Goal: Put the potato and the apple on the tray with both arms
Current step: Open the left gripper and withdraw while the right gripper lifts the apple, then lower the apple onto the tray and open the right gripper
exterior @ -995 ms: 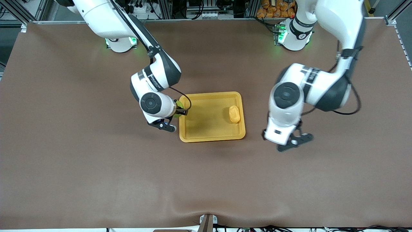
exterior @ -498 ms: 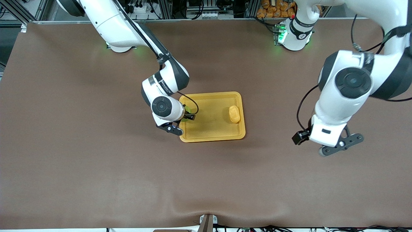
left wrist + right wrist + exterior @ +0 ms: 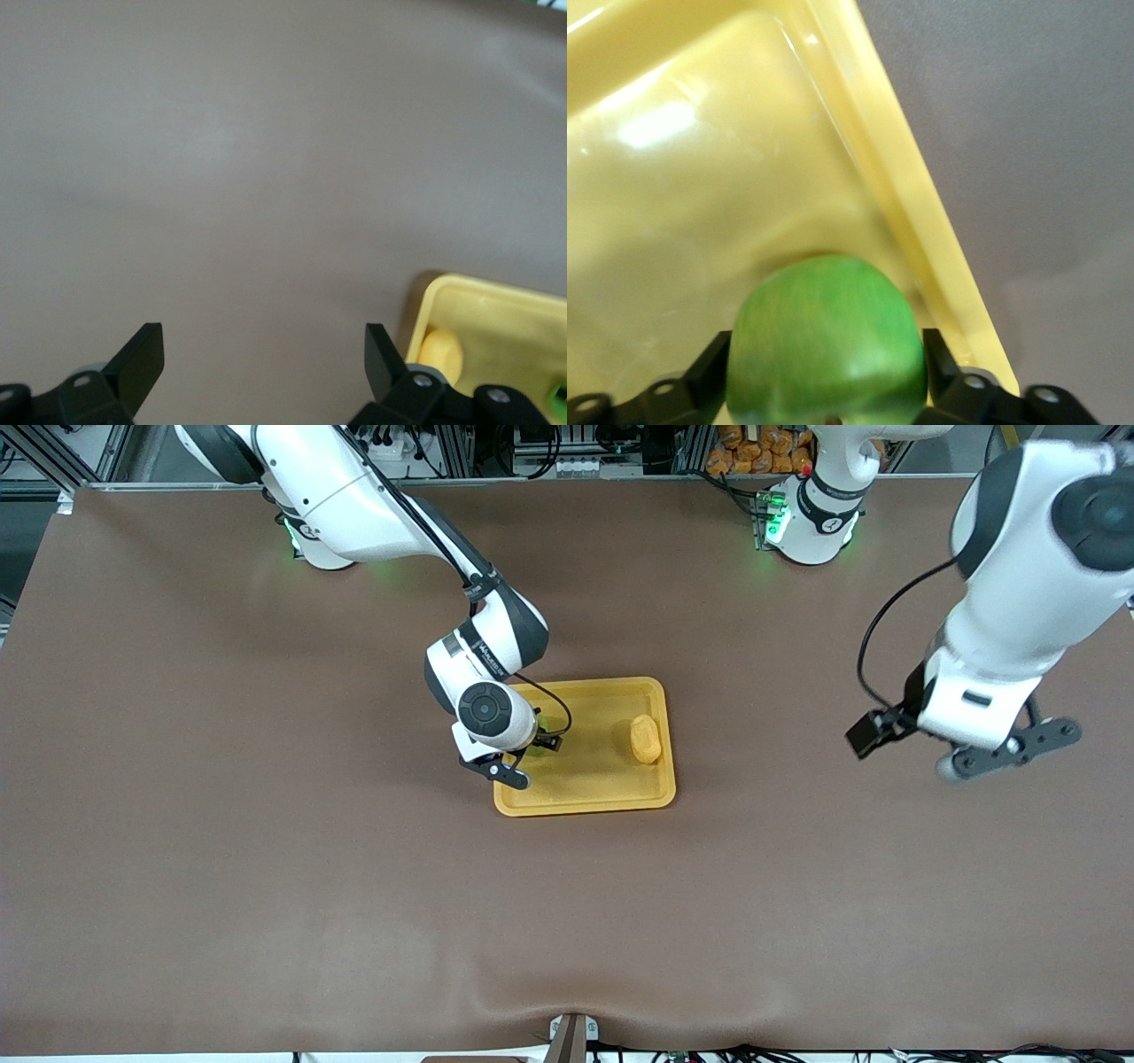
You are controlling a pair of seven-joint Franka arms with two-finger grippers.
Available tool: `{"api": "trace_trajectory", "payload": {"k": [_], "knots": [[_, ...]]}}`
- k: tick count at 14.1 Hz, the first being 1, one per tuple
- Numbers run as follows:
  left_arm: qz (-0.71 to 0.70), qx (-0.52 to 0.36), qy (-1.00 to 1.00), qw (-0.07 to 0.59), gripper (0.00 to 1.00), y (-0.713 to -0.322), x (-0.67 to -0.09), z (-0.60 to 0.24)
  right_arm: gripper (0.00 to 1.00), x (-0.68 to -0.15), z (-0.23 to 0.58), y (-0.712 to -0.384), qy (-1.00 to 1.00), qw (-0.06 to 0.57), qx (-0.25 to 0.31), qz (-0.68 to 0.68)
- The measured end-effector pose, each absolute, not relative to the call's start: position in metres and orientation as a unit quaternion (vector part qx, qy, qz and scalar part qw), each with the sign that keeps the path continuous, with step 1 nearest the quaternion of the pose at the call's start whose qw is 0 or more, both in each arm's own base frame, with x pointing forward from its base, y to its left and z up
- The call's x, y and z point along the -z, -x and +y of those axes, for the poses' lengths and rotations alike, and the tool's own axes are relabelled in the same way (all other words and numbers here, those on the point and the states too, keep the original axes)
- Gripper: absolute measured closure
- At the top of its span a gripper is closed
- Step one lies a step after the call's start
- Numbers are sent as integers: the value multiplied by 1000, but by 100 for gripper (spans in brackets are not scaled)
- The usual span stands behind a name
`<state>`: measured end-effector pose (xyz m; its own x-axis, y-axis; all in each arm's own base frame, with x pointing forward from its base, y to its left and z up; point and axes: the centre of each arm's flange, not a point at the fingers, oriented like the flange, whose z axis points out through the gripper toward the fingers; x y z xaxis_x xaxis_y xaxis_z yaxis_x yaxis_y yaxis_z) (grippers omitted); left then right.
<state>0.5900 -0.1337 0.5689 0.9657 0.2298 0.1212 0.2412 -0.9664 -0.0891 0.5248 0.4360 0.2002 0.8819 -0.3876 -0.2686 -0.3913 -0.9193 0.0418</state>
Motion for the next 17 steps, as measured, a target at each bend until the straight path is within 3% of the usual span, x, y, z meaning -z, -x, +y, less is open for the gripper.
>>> {"api": "trace_trajectory", "payload": {"k": [7,12,17], "knots": [[-5,-1,999,48,0,-548,-579,-63,0,-245,430,-557,969,8,-141,202],[42,-21,998,31,0,-540,-591,-42,0,-273,407,-583,967,6,-151,204],[49,-21,998,25,0,-531,-610,-37,0,-341,351,-633,960,18,-154,235]]}}
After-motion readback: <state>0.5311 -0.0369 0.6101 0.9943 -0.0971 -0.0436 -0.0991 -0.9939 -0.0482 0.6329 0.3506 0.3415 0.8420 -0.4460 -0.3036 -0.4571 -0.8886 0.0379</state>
